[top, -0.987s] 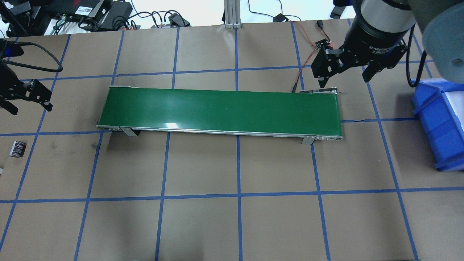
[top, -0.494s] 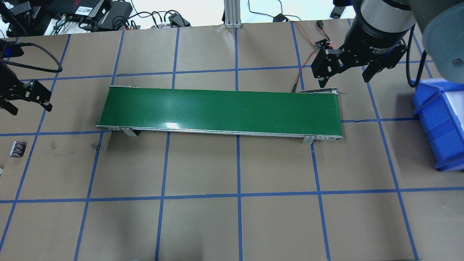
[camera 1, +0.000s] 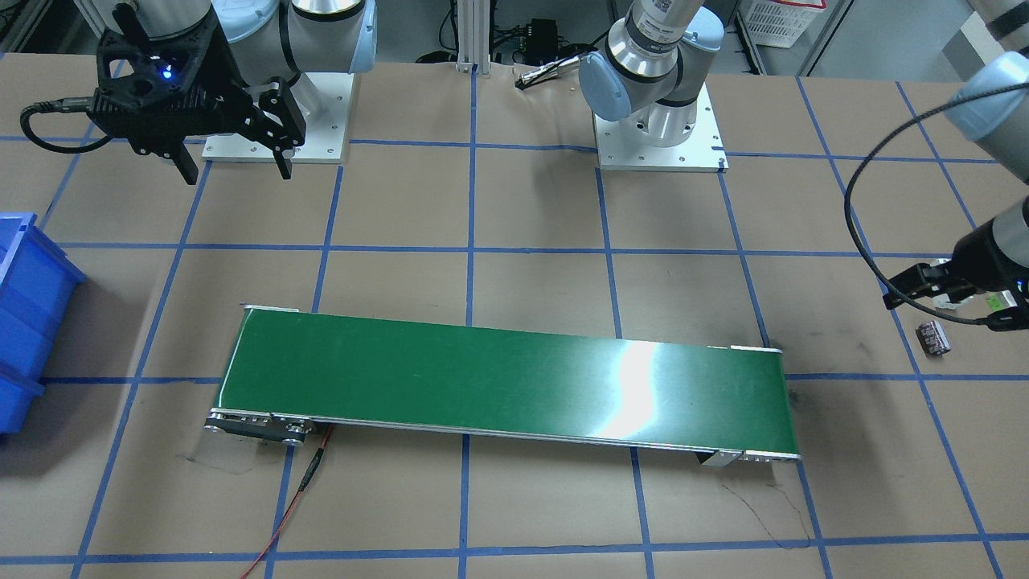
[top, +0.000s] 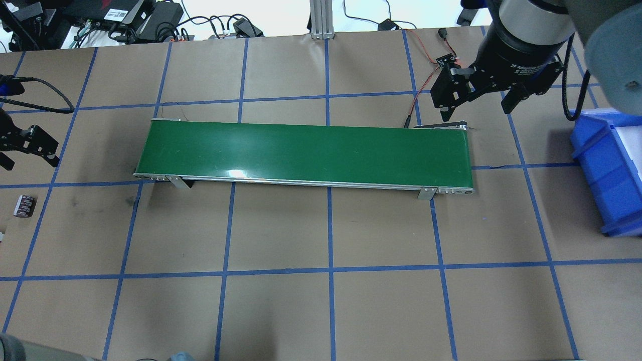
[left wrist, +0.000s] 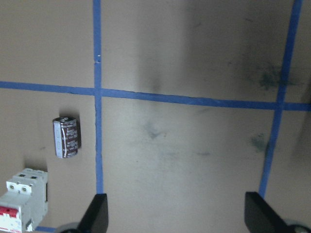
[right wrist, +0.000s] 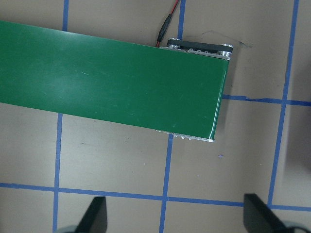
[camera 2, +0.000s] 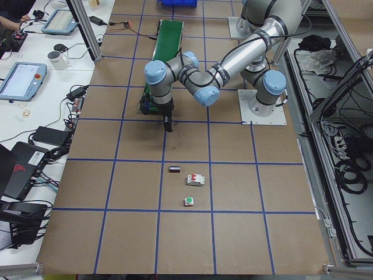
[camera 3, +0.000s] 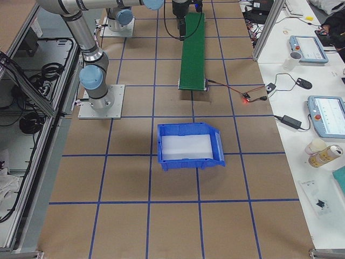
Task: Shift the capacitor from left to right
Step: 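Lower the left gripper onto the brown capacitor and close on it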
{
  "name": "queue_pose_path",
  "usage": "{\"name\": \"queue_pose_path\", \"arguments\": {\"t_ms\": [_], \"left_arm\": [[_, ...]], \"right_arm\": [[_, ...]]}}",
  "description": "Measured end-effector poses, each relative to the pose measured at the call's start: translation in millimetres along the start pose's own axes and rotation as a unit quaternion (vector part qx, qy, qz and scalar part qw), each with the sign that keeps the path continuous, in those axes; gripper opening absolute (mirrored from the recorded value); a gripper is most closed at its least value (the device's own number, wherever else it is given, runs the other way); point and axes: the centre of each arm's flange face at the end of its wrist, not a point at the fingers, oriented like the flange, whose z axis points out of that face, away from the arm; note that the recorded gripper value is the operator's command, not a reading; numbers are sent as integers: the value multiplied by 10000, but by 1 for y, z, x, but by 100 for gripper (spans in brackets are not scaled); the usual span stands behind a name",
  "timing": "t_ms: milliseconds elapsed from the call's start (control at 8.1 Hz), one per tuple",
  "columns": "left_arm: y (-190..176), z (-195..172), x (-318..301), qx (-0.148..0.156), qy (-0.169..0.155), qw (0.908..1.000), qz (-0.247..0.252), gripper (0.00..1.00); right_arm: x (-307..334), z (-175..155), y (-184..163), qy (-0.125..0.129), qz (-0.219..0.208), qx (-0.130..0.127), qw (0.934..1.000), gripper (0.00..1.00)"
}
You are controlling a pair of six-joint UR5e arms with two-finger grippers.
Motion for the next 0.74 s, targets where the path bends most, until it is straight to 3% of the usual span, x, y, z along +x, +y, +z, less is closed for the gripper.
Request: {"name": "queue_pose_path", "arguments": {"t_ms": [247, 740], "left_arm": [[-9, 19, -34, 222, -230, 9995, -16, 100], [-12, 80, -104, 199, -321, 9993, -12, 100]], "right_arm": [[0, 0, 0, 0, 2, 0, 10000, 100], [0, 0, 0, 0, 1, 0, 10000, 100]]}}
